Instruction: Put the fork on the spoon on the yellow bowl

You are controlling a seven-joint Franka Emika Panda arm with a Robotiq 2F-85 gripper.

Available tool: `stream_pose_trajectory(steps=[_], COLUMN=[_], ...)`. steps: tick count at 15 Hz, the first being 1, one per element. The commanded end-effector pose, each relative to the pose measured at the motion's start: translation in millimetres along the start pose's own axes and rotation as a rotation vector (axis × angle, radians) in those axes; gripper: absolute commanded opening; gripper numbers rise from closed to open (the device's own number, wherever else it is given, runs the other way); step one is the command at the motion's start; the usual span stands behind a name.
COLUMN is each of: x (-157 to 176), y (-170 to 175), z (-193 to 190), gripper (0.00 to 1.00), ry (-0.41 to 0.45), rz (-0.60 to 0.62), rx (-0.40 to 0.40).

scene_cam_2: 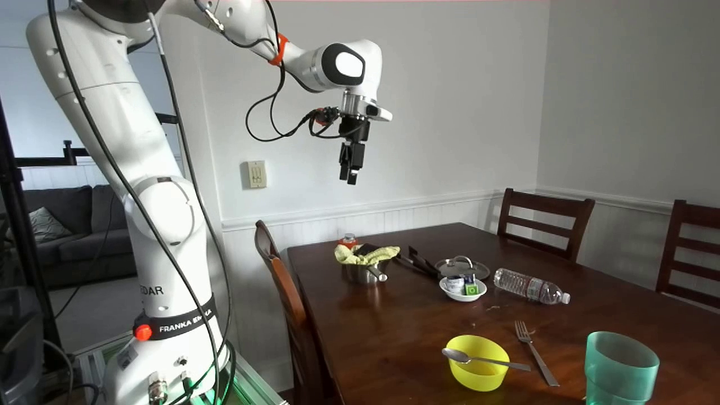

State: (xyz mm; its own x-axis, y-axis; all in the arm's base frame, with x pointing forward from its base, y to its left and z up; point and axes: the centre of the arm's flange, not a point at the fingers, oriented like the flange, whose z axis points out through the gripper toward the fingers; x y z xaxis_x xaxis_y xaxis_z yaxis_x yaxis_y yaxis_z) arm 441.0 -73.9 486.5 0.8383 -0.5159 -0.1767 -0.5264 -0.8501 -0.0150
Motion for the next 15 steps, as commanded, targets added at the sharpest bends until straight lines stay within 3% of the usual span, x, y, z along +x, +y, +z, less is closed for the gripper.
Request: stream_pose_trajectory(steps=[1, 3, 4, 9, 10, 15], x=[34, 53, 38, 52, 66, 134], y=[21, 13, 24, 16, 19, 74], z=[22, 30, 18, 33, 39, 64], gripper=[1.0, 1.0, 1.0, 1.0, 1.0, 1.0], ry=[0.082, 0.136, 0.098, 0.116, 0.136, 0.229], rz=[0.185, 0.282, 0.195, 0.258, 0.343, 0.617], rx=[0.031, 0.061, 0.052, 0.057, 0.028, 0.106])
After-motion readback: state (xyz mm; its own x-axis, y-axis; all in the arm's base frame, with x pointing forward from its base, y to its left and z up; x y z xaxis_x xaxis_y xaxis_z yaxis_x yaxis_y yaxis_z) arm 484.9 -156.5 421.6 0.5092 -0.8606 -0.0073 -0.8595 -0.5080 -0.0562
